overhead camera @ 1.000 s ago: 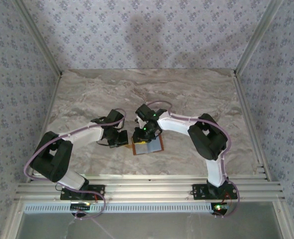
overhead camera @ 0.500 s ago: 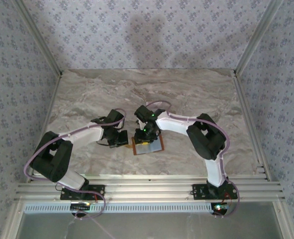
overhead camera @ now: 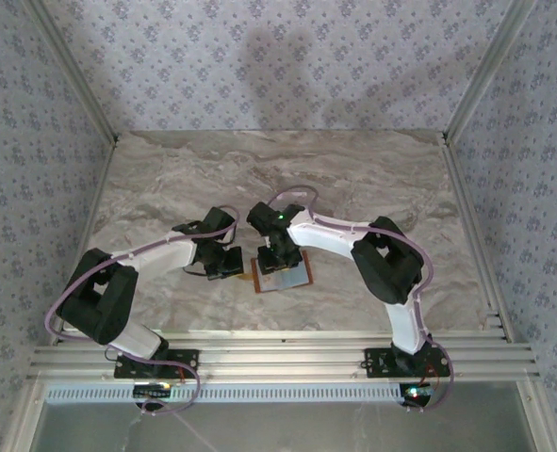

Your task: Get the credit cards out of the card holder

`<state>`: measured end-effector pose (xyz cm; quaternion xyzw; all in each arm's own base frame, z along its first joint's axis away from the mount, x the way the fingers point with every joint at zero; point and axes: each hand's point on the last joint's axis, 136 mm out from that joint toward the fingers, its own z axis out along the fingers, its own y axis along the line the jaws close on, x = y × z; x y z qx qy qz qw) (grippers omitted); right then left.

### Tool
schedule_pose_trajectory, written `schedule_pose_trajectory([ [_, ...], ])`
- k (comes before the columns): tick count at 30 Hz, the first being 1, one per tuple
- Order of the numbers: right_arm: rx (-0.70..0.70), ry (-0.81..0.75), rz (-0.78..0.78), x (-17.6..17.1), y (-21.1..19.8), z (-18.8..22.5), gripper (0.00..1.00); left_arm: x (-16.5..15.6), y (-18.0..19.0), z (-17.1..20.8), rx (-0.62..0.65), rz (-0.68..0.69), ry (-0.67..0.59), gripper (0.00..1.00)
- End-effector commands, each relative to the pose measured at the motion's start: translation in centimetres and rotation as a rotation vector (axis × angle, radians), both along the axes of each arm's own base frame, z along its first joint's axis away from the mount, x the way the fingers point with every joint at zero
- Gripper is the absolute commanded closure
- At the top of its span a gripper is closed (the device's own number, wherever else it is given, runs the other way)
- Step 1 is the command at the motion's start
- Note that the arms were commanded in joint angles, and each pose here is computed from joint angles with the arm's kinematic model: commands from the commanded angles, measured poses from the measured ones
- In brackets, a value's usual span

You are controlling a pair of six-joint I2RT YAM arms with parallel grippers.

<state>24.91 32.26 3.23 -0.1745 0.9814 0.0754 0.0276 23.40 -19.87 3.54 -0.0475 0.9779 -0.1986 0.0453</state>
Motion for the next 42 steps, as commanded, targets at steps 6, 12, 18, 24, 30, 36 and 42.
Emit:
schedule_pose_trajectory([
  [6,-0.186,-0.038,0.021,0.1,-2.5,-0.4,0.49,-0.1,-0.1,0.5,-0.004,-0.021,-0.003,0.93],
  [12,-0.218,-0.062,0.002,0.1,-3.1,0.8,0.47,-0.1,-0.1,0.5,-0.004,-0.02,-0.003,0.93],
  [18,-0.261,-0.088,-0.01,0.4,-4.5,1.6,0.46,0.0,-0.1,0.6,0.001,-0.024,-0.006,0.93],
  [24,-0.255,-0.083,-0.048,0.6,-6.2,2.0,0.46,0.3,0.5,0.9,0.042,-0.029,-0.02,0.92],
  [30,-0.205,-0.055,-0.093,0.6,-7.5,1.8,0.46,0.8,0.3,1.6,0.042,-0.034,-0.034,0.88],
  [36,-0.177,-0.042,-0.118,0.5,-8.3,1.8,0.48,1.4,0.4,2.9,0.056,-0.036,-0.061,0.74],
  [42,-0.123,-0.039,-0.133,0.6,-8.1,2.4,0.53,1.9,0.2,5.2,0.086,-0.046,-0.109,0.71],
])
